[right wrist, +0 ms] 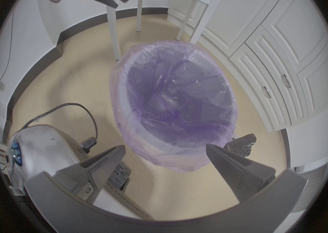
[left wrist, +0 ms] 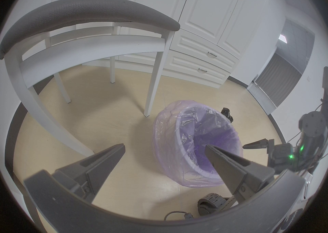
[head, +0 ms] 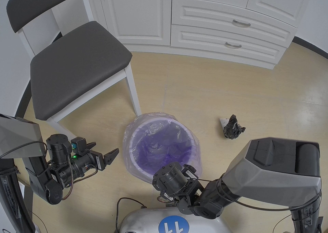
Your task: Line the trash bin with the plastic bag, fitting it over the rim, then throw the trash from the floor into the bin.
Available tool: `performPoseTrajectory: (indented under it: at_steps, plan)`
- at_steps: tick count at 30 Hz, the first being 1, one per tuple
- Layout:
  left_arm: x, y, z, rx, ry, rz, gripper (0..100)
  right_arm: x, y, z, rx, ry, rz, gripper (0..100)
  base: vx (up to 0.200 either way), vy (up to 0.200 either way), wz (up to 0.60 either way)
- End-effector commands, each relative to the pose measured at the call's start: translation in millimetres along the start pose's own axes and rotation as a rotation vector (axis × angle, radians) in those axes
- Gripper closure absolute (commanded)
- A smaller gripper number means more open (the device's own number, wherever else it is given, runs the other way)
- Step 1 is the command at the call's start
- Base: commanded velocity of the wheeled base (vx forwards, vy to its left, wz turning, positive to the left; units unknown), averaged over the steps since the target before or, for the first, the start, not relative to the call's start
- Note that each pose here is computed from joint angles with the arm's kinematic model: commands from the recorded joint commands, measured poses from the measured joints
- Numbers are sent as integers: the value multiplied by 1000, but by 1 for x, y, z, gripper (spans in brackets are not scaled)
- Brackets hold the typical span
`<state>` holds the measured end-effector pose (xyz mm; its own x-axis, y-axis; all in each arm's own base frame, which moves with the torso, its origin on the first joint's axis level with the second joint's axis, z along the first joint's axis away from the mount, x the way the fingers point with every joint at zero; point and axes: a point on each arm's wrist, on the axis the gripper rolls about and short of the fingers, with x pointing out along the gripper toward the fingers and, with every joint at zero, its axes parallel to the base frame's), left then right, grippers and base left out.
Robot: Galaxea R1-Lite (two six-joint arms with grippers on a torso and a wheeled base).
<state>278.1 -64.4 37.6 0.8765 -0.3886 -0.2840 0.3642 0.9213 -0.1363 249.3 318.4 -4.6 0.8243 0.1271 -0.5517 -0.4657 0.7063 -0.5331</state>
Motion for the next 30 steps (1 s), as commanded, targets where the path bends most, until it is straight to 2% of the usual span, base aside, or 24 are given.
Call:
performPoseTrajectory:
  at_steps: [1,11,16,24,30]
  plan:
    - [0,0,0,0,-1,-1,0,27,4,-10,10,38,-18,0,0,0,0]
    - [3,0,-2,-2,7,-2,0,34,3,-10,23,42,-29,0,0,0,0]
    - [5,1,-6,-6,21,-2,0,0,-8,-8,16,16,-16,0,0,0,0]
    - [28,7,-18,-18,34,21,0,-68,-29,-13,114,-194,-4,0,0,0,0]
    - [64,19,-26,-15,0,102,0,-81,-44,-25,220,-315,-33,0,0,0,0]
